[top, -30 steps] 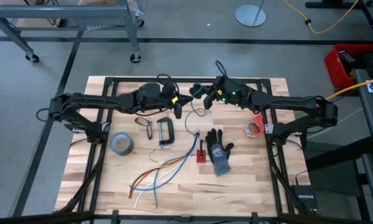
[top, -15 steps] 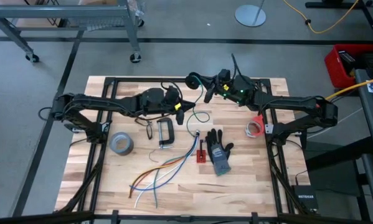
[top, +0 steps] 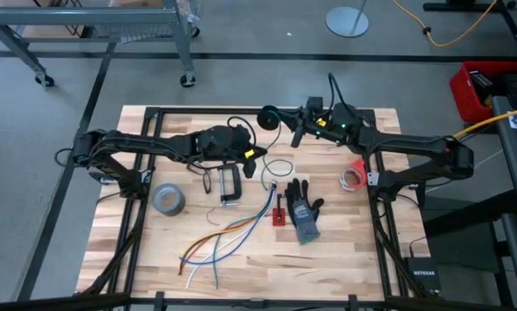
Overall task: Coil cords
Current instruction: Coil the green wire on the spool
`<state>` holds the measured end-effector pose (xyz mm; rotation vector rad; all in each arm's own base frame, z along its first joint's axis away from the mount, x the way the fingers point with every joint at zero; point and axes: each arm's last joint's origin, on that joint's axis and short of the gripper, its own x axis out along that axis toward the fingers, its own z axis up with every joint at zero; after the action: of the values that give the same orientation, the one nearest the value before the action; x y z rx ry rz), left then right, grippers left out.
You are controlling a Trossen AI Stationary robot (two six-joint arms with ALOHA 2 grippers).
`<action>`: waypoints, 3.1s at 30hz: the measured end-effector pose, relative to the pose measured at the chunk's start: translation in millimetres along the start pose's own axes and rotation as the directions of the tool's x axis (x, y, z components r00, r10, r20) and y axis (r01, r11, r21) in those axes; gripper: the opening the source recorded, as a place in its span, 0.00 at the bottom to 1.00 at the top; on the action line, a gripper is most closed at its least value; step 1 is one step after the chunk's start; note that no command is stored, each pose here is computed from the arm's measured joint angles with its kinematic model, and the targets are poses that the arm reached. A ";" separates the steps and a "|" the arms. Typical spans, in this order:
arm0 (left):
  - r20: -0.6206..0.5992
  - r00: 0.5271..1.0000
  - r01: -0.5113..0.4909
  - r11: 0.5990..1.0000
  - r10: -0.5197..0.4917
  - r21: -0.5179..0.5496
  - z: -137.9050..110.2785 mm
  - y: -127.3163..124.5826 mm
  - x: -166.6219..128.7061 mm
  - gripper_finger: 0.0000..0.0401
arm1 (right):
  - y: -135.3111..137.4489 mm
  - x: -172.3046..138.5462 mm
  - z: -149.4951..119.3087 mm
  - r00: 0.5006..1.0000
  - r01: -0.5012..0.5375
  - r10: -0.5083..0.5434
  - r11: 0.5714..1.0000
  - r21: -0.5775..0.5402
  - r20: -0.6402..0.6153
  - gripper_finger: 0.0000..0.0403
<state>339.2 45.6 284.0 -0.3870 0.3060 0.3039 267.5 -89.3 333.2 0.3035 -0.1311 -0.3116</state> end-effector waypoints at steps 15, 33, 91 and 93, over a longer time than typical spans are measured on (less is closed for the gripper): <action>-0.117 0.992 -0.044 0.997 0.051 0.059 -11.3 5.3 -0.8 0.00 | 4.4 -44.8 0.4 0.947 -0.048 0.051 0.999 0.016 -0.318 0.01; -0.014 0.996 -0.083 0.997 0.083 -0.008 5.8 25.8 1.7 0.00 | -3.4 -50.1 -22.9 0.848 0.023 -0.025 1.000 -0.010 -0.530 0.01; 0.075 0.992 -0.090 0.981 0.104 -0.172 16.1 33.1 2.8 0.00 | -20.9 16.7 -71.5 0.881 0.102 -0.091 0.995 -0.001 -0.465 0.01; 0.075 0.991 -0.095 0.980 0.109 -0.176 16.7 34.8 2.8 0.00 | -20.8 16.4 -72.0 0.878 0.095 -0.082 0.996 0.003 -0.473 0.01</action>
<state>333.6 83.7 286.6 -0.5278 0.2171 0.4481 289.7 -93.8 259.9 0.4047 0.3637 -0.3184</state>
